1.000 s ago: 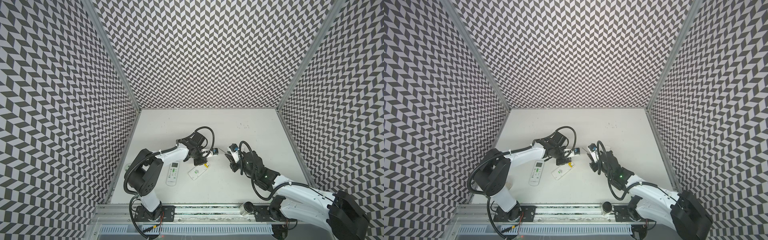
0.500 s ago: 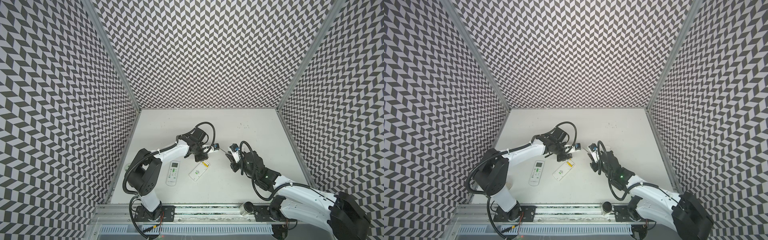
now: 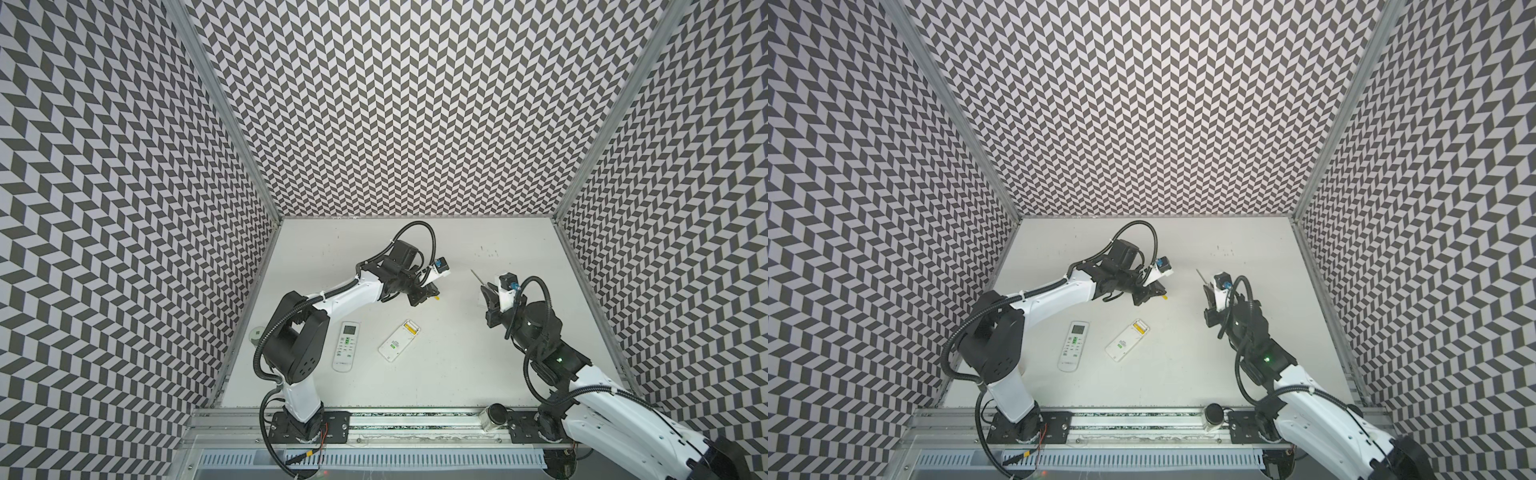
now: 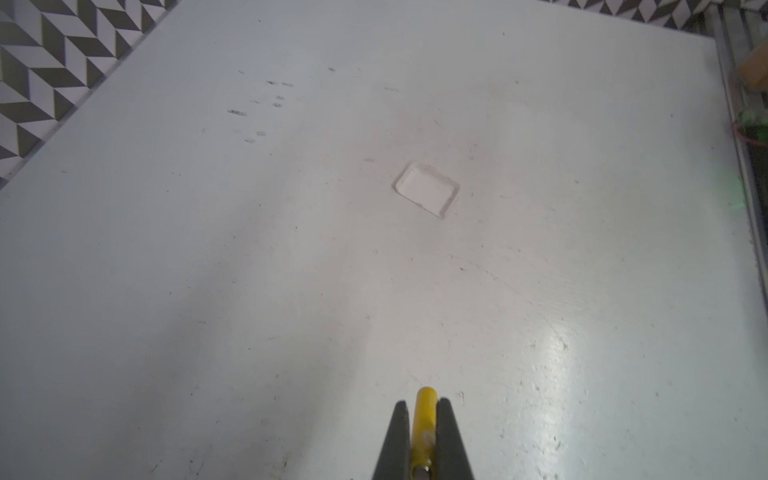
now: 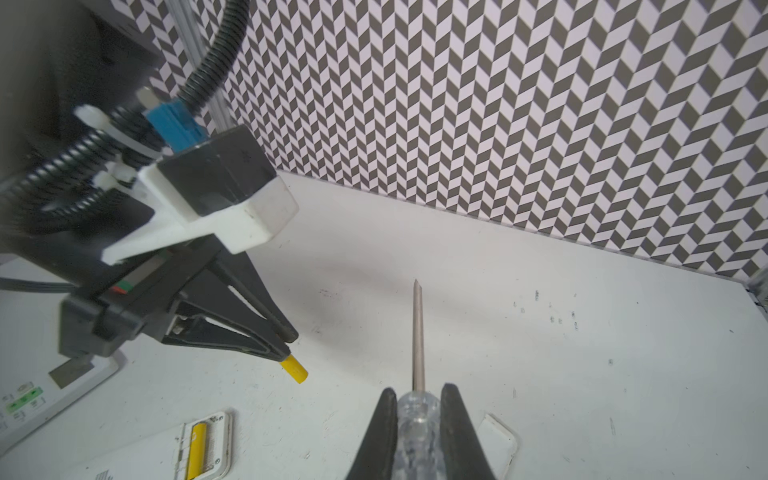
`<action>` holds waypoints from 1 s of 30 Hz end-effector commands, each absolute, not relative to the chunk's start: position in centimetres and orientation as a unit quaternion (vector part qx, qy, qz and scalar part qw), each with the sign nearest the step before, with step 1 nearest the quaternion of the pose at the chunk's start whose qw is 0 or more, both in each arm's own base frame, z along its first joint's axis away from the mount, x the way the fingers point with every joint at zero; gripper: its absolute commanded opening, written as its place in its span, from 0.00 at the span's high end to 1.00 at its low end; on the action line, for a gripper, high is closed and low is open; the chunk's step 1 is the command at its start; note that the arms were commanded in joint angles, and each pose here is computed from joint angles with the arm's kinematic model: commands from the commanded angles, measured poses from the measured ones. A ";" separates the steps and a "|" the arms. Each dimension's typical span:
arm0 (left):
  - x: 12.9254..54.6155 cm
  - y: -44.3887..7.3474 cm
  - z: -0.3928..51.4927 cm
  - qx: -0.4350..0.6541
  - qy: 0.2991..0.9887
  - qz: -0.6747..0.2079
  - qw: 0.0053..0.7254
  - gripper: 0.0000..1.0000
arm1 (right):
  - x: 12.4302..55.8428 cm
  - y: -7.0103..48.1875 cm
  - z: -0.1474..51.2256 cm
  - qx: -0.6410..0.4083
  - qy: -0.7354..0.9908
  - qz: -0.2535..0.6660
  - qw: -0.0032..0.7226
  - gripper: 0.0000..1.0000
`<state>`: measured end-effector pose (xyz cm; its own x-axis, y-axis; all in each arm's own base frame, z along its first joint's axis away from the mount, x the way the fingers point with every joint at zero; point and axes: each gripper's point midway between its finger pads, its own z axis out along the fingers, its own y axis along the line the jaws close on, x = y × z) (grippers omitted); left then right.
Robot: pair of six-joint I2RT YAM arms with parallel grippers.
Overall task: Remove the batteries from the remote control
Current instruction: 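Carry the yellow battery away from the remote and release it on the table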
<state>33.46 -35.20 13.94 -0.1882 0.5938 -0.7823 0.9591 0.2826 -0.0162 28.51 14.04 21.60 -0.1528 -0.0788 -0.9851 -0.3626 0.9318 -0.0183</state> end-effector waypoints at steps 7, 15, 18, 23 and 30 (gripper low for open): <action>36.2 -40.8 15.4 0.444 0.709 -0.378 0.396 1.00 | 28.0 9.9 21.7 -0.044 0.740 0.099 0.664 1.00; 36.7 -43.3 9.9 0.421 0.742 -0.382 0.356 1.00 | 28.2 10.1 21.9 -0.053 0.742 0.095 0.662 1.00; 36.3 -43.2 8.5 0.417 0.751 -0.380 0.344 1.00 | 28.1 10.0 21.9 -0.049 0.742 0.098 0.662 1.00; 35.9 -42.6 6.1 0.398 0.768 -0.378 0.330 1.00 | 28.1 10.0 21.8 -0.050 0.741 0.097 0.662 1.00; 35.4 -42.1 3.5 0.395 0.779 -0.371 0.316 1.00 | 28.3 10.6 21.1 -0.061 0.748 0.108 0.653 1.00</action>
